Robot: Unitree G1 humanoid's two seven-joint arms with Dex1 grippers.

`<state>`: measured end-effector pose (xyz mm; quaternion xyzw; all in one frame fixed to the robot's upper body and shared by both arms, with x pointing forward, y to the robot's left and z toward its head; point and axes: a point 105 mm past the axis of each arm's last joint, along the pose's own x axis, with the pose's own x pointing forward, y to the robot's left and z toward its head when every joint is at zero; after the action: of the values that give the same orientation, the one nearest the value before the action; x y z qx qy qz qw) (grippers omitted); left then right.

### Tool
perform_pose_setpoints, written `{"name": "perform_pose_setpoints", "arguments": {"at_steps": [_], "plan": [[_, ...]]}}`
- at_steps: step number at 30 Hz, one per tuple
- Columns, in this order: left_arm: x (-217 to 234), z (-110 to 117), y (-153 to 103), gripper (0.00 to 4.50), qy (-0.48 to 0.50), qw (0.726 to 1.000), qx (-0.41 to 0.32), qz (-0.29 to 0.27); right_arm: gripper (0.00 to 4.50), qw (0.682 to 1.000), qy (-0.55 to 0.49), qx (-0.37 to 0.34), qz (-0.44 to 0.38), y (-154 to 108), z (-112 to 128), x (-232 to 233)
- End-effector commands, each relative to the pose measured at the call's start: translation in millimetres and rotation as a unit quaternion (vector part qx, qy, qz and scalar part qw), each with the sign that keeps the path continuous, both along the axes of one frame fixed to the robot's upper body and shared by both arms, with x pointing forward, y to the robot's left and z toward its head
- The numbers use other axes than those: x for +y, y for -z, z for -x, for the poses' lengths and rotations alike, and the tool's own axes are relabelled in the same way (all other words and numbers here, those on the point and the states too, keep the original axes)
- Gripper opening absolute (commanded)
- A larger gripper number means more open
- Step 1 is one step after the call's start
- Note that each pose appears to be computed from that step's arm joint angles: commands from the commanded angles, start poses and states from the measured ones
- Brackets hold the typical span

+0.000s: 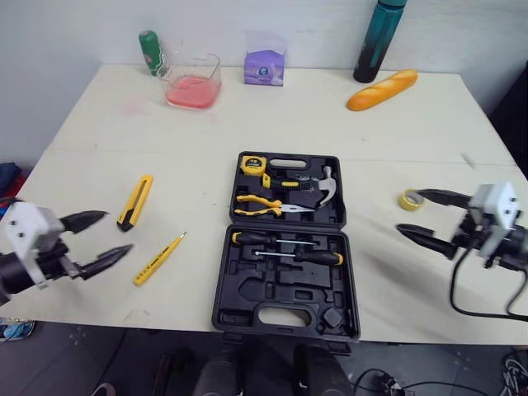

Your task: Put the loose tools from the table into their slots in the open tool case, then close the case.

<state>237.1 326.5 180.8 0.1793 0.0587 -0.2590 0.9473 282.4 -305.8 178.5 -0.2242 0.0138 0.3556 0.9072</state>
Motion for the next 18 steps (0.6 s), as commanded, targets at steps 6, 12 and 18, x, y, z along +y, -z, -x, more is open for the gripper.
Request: {"name": "perform_pose_setpoints", "arguments": {"at_steps": [6, 12, 18], "plan": [[76.3, 35.5, 20.5, 4.5, -0.176, 0.984, -0.024, -0.025, 4.46, 0.979, 0.198, -0.044, 0.001, 9.6, 27.5, -108.4], [102.7, 58.7, 26.8, 4.5, -0.249, 0.968, -0.032, -0.014, 4.46, 0.961, 0.275, -0.028, 0.026, 27.9, 48.7, -143.7], [105.9, 63.9, 32.8, 4.5, -0.272, 0.962, -0.027, -0.031, 4.46, 0.95, 0.309, 0.003, 0.036, 47.2, 63.3, -156.5]]}}
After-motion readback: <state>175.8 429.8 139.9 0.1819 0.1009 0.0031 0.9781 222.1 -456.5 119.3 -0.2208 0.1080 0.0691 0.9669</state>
